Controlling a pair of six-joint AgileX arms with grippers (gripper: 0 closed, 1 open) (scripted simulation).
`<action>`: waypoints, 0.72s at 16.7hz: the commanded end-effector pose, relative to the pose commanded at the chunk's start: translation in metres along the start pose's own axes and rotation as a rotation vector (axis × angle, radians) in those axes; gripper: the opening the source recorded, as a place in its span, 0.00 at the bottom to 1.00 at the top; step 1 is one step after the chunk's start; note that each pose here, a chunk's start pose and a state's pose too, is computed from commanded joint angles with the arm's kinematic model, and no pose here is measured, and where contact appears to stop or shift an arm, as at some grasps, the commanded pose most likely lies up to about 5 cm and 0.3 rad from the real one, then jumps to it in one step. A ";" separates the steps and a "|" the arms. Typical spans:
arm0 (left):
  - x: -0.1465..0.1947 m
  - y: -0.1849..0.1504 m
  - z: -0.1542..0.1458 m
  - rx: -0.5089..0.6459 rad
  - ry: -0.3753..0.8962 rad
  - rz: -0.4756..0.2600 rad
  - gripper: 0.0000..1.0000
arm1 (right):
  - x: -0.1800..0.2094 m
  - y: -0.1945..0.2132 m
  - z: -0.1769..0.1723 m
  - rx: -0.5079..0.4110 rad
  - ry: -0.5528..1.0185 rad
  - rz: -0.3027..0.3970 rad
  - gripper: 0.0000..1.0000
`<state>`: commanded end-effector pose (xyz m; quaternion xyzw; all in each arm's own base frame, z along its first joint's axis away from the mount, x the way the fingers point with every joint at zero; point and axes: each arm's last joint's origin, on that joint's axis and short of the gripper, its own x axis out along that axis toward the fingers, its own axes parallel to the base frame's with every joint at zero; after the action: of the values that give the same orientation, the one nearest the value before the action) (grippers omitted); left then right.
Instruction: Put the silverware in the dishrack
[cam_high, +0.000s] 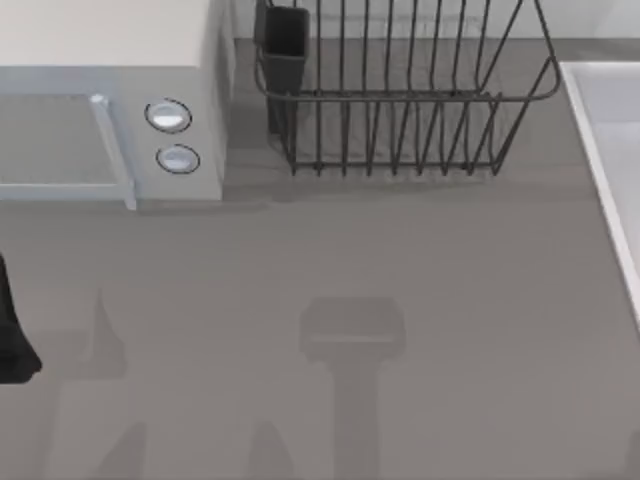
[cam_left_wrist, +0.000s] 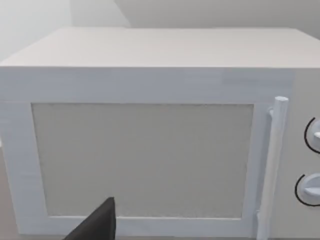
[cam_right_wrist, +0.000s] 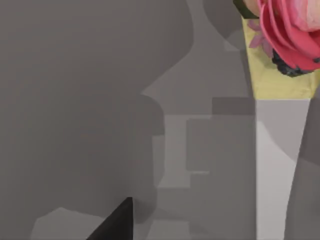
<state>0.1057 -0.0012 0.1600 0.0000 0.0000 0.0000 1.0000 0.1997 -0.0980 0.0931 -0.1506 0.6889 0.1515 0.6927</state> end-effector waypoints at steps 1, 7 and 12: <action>0.000 0.000 0.000 0.000 0.000 0.000 1.00 | 0.000 0.000 0.000 0.000 0.000 0.000 0.00; 0.000 0.000 0.000 0.000 0.000 0.000 1.00 | -0.022 0.000 0.001 0.021 -0.019 0.000 0.00; 0.000 0.000 0.000 0.000 0.000 0.000 1.00 | -0.058 -0.015 0.012 0.013 -0.022 -0.003 0.00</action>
<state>0.1057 -0.0012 0.1600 0.0000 0.0000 0.0000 1.0000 0.2167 -0.1072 0.1516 -0.1454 0.6820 0.1479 0.7014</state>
